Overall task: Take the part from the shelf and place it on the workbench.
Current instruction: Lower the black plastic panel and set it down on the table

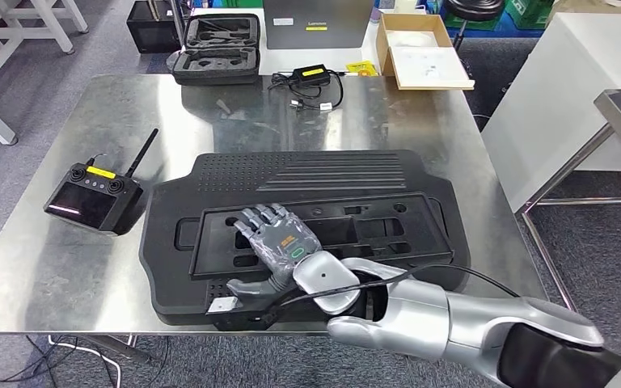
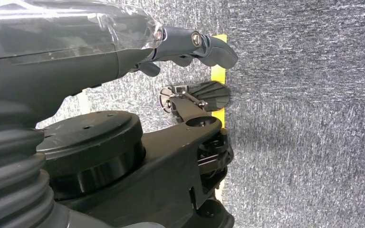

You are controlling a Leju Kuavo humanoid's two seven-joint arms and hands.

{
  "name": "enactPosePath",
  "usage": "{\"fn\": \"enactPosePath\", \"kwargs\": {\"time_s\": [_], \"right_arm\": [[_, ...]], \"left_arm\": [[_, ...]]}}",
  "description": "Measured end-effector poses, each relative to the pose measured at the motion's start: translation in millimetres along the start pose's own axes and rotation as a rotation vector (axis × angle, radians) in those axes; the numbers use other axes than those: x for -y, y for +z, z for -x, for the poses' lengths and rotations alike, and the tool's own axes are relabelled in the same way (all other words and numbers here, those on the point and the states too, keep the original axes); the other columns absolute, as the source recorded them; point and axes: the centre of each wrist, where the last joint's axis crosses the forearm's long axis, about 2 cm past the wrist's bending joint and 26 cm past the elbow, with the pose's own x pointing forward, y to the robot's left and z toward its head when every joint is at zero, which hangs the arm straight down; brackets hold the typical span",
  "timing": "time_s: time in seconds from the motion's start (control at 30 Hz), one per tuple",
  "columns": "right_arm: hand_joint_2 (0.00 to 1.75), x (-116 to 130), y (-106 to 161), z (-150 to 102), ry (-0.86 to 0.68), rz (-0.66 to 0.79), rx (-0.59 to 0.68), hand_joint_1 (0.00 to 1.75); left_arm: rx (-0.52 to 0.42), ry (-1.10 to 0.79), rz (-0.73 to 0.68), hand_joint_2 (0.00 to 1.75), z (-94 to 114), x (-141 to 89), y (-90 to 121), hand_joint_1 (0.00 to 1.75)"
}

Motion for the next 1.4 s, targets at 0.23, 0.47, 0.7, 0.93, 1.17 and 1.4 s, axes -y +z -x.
{"fn": "enactPosePath", "kwargs": {"time_s": [0.23, 0.47, 0.7, 0.93, 1.17, 1.4], "right_arm": [[0.0, 24, 23, 17, -0.204, 0.229, 0.084, 0.0], [0.0, 35, 36, 29, -0.231, 0.319, 0.082, 0.0], [1.75, 36, 59, 38, -0.224, 0.783, 0.068, 0.0], [1.75, 20, 89, 45, -0.062, 1.203, -0.031, 0.0], [1.75, 27, 121, 42, 0.071, 1.386, -0.093, 0.0], [1.75, 40, 138, 43, 0.063, 1.469, -0.144, 0.0]], "left_arm": [[0.016, -0.007, 0.006, 1.75, 1, 0, 0, 0.0], [0.018, -0.008, 0.007, 1.75, 1, 0, 0, 0.0], [0.025, -0.032, 0.013, 1.75, 1, -1, 0, 0.0], [0.028, -0.057, 0.007, 1.75, -2, -1, -1, 0.0], [0.026, -0.063, -0.009, 1.75, -1, -1, -1, 0.0], [0.025, -0.063, -0.011, 1.75, -1, 0, 0, 0.0]]}}
